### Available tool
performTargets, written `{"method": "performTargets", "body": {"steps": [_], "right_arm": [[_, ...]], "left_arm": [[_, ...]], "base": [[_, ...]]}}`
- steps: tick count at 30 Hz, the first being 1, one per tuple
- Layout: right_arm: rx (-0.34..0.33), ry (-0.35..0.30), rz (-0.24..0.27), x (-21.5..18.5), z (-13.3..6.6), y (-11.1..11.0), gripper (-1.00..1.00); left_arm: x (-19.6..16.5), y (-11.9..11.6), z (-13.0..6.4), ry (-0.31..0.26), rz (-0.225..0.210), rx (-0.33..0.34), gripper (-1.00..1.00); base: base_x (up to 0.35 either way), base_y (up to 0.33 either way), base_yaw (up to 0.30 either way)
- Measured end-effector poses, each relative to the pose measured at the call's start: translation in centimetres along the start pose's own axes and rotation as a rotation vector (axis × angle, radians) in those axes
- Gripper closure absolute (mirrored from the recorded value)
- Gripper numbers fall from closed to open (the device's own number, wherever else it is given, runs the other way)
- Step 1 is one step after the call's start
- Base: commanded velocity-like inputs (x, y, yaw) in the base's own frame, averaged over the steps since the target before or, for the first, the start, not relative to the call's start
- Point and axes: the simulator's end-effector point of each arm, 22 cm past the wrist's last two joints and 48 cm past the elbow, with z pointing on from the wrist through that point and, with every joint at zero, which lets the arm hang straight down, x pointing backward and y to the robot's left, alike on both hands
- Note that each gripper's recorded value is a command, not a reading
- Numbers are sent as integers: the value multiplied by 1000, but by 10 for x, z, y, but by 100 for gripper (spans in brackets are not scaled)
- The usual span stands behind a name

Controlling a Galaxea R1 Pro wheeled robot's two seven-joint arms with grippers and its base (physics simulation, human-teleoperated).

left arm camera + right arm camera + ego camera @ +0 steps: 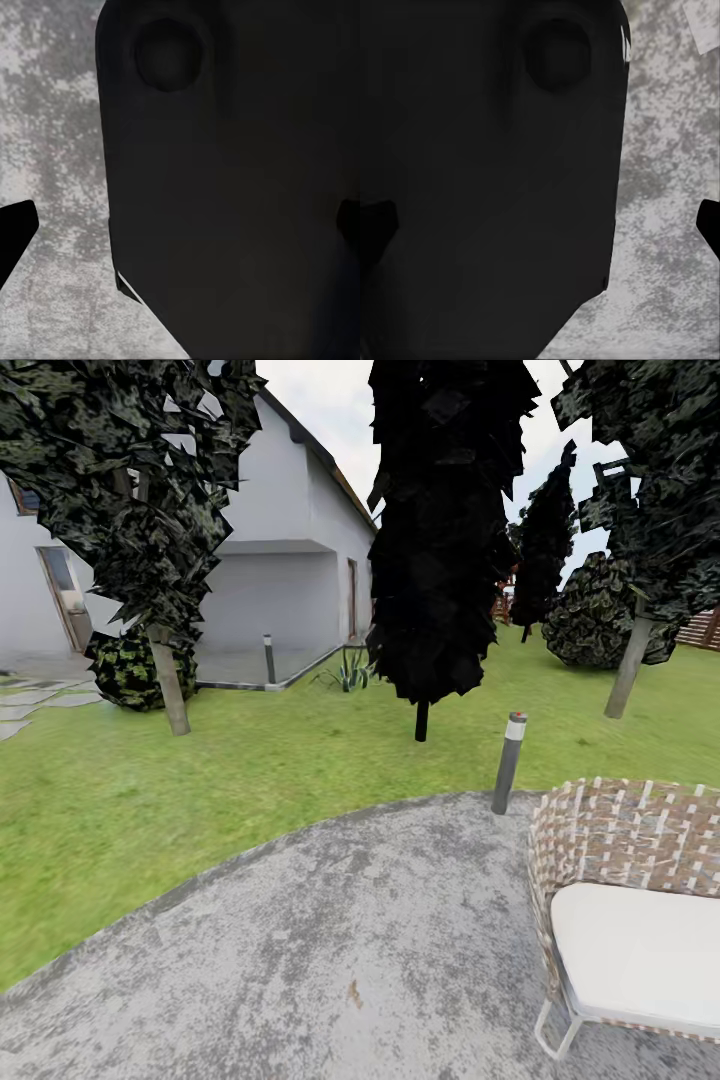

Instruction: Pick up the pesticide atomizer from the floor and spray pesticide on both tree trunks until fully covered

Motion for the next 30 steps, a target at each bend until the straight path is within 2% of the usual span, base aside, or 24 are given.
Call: {"method": "performTargets", "body": {"steps": [1,3,6,10,18,23,29,30], "right_arm": [[-11,-10,0,-7,0,6,-100],[-22,-21,0,-15,0,14,-100],[-31,-19,7,-9,-1,26,-100],[-50,-63,12,-25,-2,42,-100],[-49,-100,4,-42,-3,42,-100],[-38,-127,-12,-55,-4,33,-100],[-41,-180,-42,-85,-8,37,-100],[-32,-246,-133,-118,-14,38,-100]], "left_arm": [[-8,1,0,-16,-10,-5,-100],[-7,7,0,-26,-5,-16,-100],[11,12,0,-2,8,-13,-100],[19,14,0,1,10,-12,-100],[14,15,-1,-13,11,-12,-100],[-19,27,-2,-85,19,-36,-100],[-68,31,-5,-179,20,-44,-100],[-132,31,-19,-313,22,-46,-100]], "base": [[0,0,0],[0,0,0],[0,0,0],[0,0,0],[0,0,12],[0,0,2],[0,0,0],[0,0,0]]}}
